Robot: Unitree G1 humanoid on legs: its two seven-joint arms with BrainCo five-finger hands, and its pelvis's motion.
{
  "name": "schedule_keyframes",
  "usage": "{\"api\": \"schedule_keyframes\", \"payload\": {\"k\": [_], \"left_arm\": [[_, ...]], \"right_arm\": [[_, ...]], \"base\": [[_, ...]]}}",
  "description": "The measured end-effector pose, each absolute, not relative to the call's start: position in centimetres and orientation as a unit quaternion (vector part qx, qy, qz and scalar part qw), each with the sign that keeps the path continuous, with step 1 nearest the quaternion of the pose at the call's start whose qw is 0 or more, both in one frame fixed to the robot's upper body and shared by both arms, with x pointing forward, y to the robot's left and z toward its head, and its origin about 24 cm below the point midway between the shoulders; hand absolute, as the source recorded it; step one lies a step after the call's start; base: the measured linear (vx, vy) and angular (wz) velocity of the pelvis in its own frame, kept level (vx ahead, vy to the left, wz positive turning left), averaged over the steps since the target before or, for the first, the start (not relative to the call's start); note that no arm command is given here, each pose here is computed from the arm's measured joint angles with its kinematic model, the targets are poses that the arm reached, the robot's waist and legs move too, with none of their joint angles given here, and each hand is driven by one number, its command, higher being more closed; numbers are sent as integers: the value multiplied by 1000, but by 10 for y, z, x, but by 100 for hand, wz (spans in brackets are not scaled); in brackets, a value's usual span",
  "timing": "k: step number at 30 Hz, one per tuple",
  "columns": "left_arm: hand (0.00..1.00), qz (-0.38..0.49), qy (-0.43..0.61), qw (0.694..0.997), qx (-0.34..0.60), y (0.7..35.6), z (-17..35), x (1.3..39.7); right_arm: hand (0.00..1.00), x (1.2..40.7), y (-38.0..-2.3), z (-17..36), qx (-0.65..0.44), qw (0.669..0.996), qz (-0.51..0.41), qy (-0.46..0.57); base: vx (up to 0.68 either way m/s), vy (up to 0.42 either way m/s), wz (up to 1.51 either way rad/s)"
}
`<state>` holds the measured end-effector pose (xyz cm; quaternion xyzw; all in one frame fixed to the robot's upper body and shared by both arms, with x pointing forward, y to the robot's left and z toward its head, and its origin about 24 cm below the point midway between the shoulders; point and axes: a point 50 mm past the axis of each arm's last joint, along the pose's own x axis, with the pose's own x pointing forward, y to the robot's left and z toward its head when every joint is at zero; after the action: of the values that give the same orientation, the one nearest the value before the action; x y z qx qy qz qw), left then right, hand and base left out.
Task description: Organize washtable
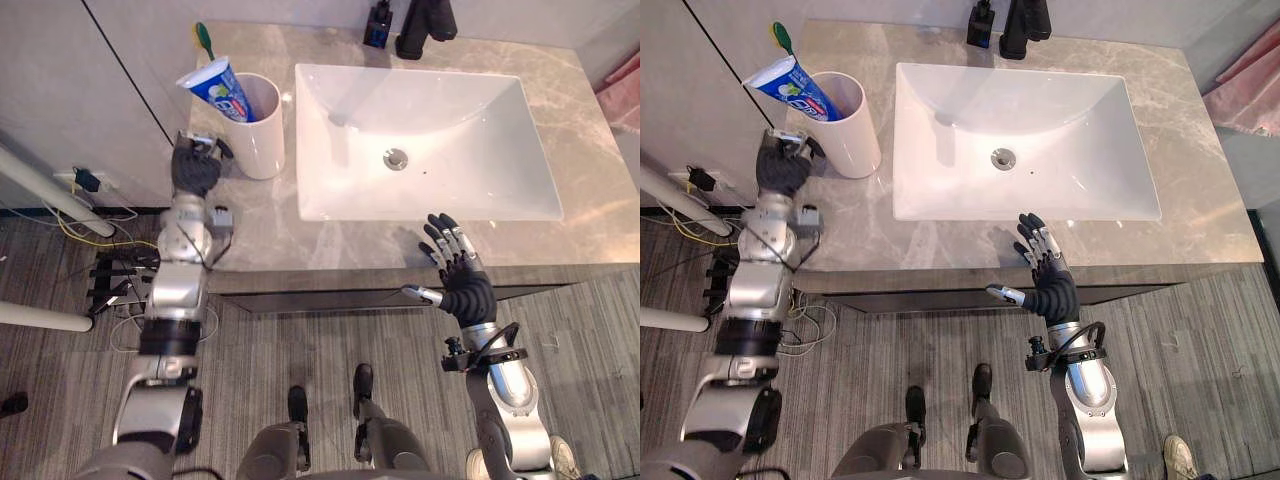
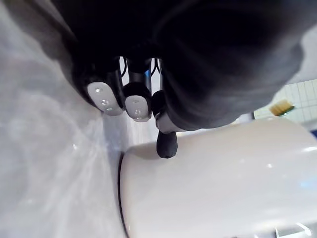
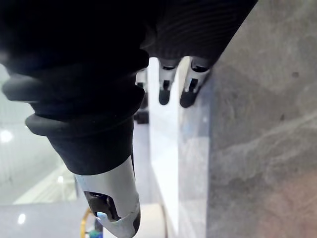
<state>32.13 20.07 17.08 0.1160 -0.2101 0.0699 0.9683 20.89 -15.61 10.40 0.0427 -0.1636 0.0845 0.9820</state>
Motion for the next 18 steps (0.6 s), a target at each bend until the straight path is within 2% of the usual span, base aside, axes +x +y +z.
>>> {"api": "schedule_keyframes", "payload": {"k": [4, 10, 18], "left_arm": [[100, 33, -200, 975, 96, 189, 152, 302], [100, 9, -162, 983, 81, 183, 128, 293], [100, -19, -160, 984, 73, 169, 124, 287]], "right_arm": [[0, 211, -154, 102, 45, 982, 90, -157], [0, 213, -155, 96, 45, 985, 90, -141], [0, 213, -156, 84, 47, 989, 87, -111]], "base": [[9, -3, 7], [3, -8, 13], [0, -13, 3]]}}
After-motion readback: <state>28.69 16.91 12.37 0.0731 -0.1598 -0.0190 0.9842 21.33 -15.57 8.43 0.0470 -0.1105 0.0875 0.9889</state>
